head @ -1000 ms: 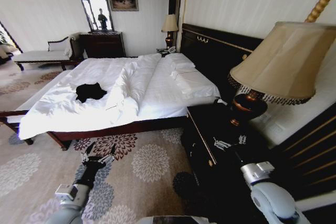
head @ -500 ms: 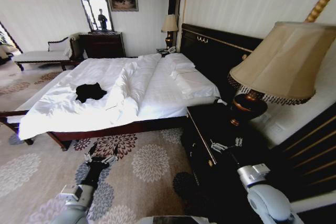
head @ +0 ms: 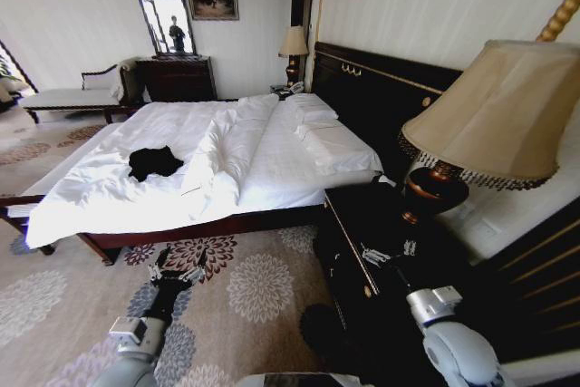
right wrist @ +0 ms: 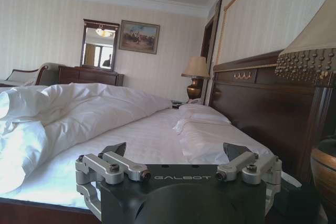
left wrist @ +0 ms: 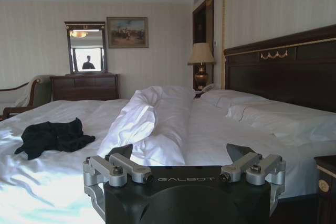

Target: Fold the clothes on the bed.

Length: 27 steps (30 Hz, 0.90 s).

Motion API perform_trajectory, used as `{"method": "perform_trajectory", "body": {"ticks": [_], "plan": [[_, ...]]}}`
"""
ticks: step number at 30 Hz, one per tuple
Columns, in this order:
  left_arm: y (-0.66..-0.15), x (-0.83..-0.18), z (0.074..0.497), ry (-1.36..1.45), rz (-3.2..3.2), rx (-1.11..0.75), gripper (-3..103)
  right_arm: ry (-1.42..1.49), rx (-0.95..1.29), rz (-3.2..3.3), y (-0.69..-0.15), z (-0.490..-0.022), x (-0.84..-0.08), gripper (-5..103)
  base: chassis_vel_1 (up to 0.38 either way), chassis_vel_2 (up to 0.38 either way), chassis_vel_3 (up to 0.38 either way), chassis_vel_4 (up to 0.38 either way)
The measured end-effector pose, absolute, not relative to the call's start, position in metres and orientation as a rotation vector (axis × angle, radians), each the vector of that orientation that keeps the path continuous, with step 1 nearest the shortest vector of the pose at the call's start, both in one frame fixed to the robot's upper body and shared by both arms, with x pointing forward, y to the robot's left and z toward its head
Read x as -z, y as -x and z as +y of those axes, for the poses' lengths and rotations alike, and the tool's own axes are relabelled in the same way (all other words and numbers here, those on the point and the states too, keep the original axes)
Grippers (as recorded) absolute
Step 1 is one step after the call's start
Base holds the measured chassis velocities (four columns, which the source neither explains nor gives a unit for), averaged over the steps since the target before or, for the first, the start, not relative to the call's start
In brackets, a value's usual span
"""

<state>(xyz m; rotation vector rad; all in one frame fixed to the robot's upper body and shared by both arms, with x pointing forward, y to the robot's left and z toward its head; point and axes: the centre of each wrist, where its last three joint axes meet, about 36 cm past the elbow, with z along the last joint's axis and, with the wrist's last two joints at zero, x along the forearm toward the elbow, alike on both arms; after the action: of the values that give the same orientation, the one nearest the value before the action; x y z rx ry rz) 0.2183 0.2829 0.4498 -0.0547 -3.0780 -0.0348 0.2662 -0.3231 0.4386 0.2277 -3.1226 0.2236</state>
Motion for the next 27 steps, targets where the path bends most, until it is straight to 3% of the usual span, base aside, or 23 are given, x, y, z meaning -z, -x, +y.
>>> {"method": "perform_trajectory", "body": {"ticks": [27], "plan": [[-0.2177, -0.4486, 0.2758, 0.072, -3.066, 0.024, 100, -0.193, -0.217, -3.112, -0.2640, -0.3193, -0.4334, 100, -0.090, 0.093, 0.096, -0.092]]}}
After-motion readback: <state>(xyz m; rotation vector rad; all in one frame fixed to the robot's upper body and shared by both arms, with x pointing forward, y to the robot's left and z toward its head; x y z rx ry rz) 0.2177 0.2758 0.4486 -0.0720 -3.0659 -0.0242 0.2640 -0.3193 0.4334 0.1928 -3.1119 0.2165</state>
